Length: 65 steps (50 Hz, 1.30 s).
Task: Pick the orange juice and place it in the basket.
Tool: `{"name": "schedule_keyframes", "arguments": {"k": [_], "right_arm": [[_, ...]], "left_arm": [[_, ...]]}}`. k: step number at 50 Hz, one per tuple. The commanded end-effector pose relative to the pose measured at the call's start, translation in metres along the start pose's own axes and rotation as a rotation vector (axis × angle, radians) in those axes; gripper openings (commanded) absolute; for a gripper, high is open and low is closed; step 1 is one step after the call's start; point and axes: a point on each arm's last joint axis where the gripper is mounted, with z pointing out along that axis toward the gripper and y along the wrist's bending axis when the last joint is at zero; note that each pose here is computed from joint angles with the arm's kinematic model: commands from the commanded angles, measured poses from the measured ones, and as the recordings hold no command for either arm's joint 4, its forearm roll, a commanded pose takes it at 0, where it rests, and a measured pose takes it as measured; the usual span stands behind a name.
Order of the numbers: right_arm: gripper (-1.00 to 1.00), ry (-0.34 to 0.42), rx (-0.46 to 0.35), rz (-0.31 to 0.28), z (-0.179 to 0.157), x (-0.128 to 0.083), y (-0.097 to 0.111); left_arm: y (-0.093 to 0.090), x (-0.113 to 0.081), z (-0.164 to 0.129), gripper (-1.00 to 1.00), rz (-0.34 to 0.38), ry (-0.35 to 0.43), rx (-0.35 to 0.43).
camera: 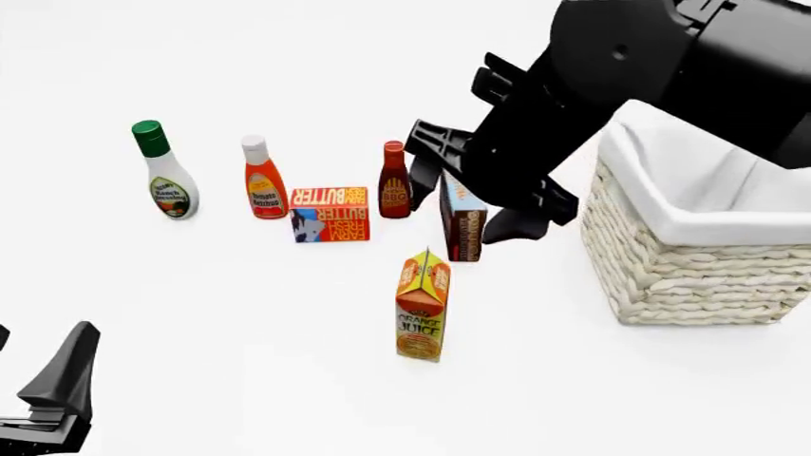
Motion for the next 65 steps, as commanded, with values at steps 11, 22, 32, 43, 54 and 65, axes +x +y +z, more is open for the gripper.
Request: {"name": "schedule_keyframes", "arguments": {"k": [11, 22, 32, 43, 54, 65], "right_arm": [[1.00, 0.057, 0.103, -0.038, 0.041, -0.017, 0.004], [1.00, 0.076, 0.145, -0.059, 0.059, -0.028, -0.003], [1.00, 0.089, 0.158, -0.085, 0.071, -0.032, -0.001], [1.00, 0.101, 0.171, -0.103, 0.081, -0.035, 0.000], [1.00, 0.111, 0.184, -0.119, 0.089, -0.038, -0.003], [1.00, 0.116, 0.184, -0.124, 0.090, -0.035, 0.000]], "left_arm": [[0.000, 0.001, 0.000, 1.00, 0.000, -0.001, -0.006], [0.000, 0.001, 0.000, 1.00, 0.000, -0.001, -0.006], [0.000, 0.001, 0.000, 1.00, 0.000, -0.001, -0.006], [0.000, 0.001, 0.000, 1.00, 0.000, -0.001, -0.006], [0.000, 0.001, 0.000, 1.00, 0.000, -0.001, -0.006], [0.000, 0.001, 0.000, 1.00, 0.000, -0.001, -0.006]]}}
